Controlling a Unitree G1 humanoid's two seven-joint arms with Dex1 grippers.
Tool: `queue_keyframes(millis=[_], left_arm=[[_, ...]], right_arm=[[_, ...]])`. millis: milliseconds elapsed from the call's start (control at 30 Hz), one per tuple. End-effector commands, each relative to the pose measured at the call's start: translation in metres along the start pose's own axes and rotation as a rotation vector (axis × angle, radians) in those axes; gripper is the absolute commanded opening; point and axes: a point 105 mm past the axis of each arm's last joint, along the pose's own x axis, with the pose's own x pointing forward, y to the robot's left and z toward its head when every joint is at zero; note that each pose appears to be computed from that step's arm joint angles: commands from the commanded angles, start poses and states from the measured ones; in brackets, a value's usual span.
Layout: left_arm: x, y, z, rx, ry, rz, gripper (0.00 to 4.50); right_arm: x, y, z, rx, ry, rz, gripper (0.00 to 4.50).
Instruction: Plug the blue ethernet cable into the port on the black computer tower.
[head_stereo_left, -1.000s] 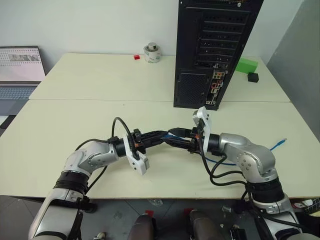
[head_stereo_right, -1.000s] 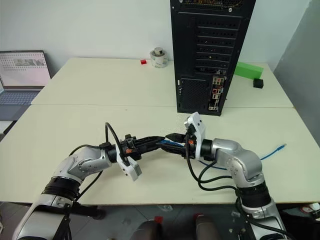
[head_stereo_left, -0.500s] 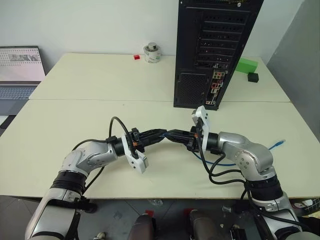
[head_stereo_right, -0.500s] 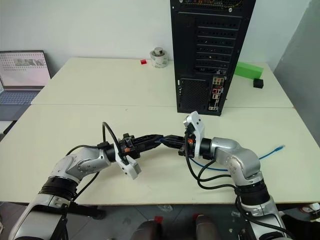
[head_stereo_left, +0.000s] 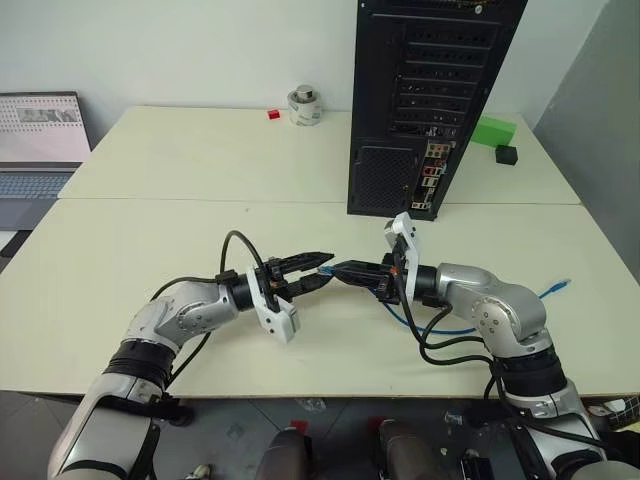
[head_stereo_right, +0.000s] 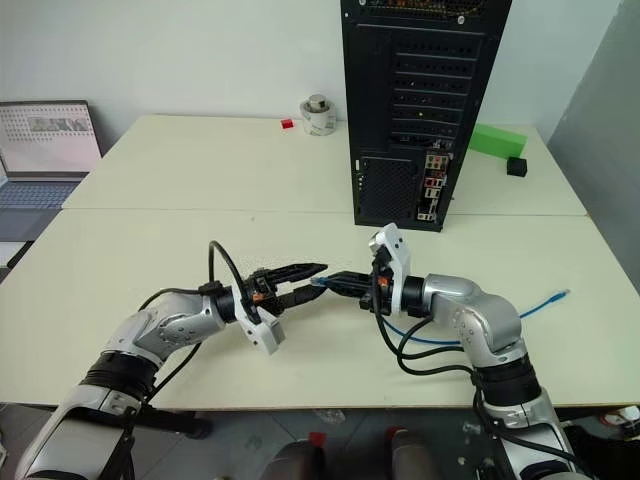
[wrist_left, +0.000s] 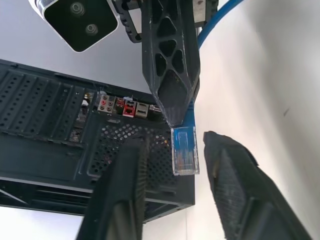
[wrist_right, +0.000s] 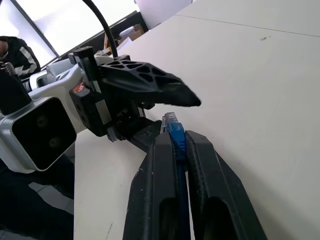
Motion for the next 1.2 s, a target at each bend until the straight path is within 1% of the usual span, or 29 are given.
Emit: queue_keyframes(millis=[33,67,233,400,467,600,733,833,967,1200], left_arm=[[0.001,0.011,-0.010,-0.184,0.058,0.043,2.88],[-0.001,0.015,-0.015,-0.251,0.086,0.068,3.13],[-0.004,0.029,-0.026,-0.484,0.149,0.134,3.13],[0.009,0.046,-0.026,-0.790,0.146,0.146,3.13],[0.014,0.052,-0.026,-0.862,0.141,0.136,3.13],[0.031,0.075,-0.028,-1.014,0.134,0.153,3.13],[0.043,0.092,-0.028,-1.086,0.140,0.181,3.13],[0.051,0.097,-0.023,-1.097,0.139,0.161,3.13],[0.058,0.099,-0.019,-1.099,0.141,0.154,3.13],[0.060,0.101,-0.025,-1.072,0.179,0.182,3.13]], right_arm=[[-0.010,-0.009,0.022,-0.049,-0.074,-0.065,0.00],[-0.015,-0.015,0.027,-0.073,-0.092,-0.112,0.00],[-0.039,-0.038,0.049,-0.173,-0.184,-0.331,0.00],[-0.053,-0.058,0.073,-0.313,-0.260,-0.617,0.00],[-0.056,-0.064,0.079,-0.348,-0.285,-0.712,0.00],[-0.064,-0.081,0.094,-0.383,-0.353,-0.953,0.00],[-0.071,-0.093,0.096,-0.385,-0.365,-1.087,0.00],[-0.074,-0.100,0.096,-0.380,-0.358,-1.140,0.00],[-0.076,-0.105,0.093,-0.376,-0.347,-1.176,0.00],[-0.075,-0.110,0.090,-0.329,-0.362,-1.187,0.00]])
